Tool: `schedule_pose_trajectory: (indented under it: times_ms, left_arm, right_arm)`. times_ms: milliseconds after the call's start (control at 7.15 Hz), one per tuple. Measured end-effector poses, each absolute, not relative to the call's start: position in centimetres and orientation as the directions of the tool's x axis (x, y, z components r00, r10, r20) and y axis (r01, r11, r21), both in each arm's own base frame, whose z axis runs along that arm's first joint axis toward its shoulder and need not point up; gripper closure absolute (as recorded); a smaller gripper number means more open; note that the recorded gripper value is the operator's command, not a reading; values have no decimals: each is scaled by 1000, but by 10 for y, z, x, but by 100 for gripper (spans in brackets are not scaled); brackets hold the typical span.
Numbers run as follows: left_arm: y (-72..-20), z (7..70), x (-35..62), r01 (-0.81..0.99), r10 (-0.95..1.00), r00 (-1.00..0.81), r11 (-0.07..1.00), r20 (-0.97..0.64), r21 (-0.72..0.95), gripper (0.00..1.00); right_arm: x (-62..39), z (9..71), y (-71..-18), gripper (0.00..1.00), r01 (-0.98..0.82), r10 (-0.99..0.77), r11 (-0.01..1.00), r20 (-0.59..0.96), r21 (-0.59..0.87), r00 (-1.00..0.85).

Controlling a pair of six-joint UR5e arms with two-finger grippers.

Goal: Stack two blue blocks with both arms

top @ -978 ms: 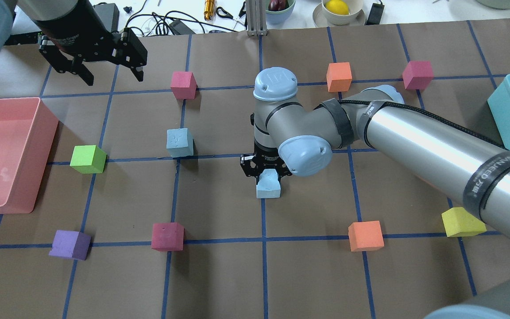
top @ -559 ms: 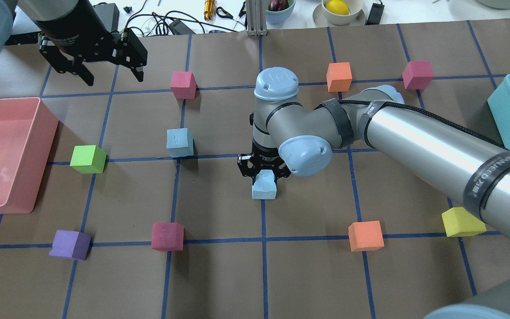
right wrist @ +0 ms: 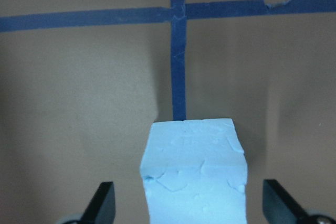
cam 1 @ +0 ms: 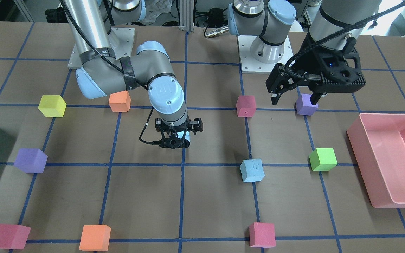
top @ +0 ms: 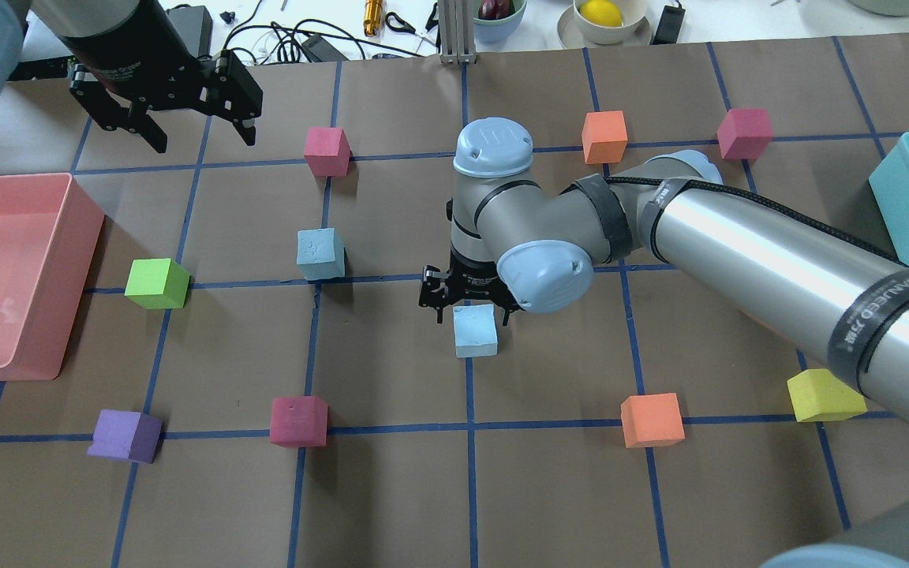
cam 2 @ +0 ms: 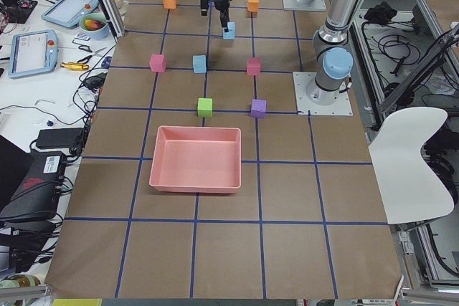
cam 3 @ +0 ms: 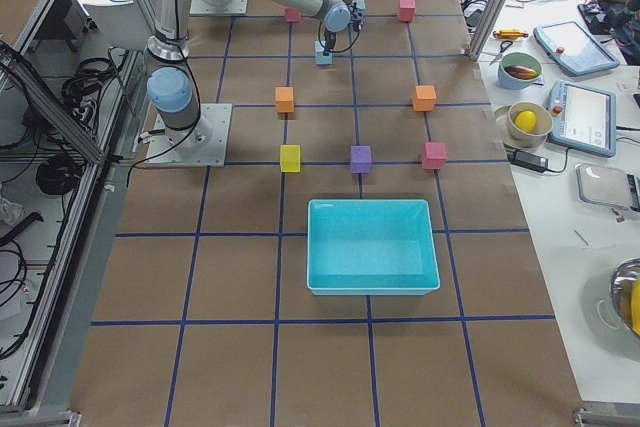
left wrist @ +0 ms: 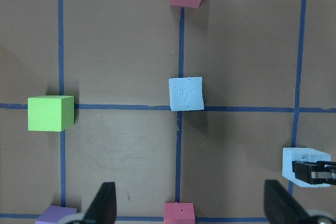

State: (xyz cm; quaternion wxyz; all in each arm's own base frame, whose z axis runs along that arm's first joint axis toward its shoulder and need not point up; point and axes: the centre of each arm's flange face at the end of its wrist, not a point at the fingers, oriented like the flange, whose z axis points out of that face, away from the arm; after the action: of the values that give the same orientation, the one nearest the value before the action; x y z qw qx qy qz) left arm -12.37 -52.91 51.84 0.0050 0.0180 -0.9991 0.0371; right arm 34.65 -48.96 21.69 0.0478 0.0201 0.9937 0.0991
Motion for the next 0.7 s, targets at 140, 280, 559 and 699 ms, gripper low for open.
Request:
schedule_pose_trajectory:
  times_ms: [140,280,559,699]
  left_arm:
    - [-529,518,-124,-36,-36,-999,997,11,-72,0]
    - [-528,515,-124,-37,-37,-999,997,10,-67,0]
    - [-531,493,-128,-45,-45,-999,998,10,-36,0]
    - [-539,477,-129,-55,-54,-998,998,12,-42,0]
  right_arm:
    - [341,227,-495,0,40,57,982,-93,183,-994]
    - [328,246,-504,0,57,72,987,-94,152,-993]
    - [265,290,-528,0,63,70,993,-72,96,-995]
    - [226,315,-535,0,55,60,996,-65,75,-996]
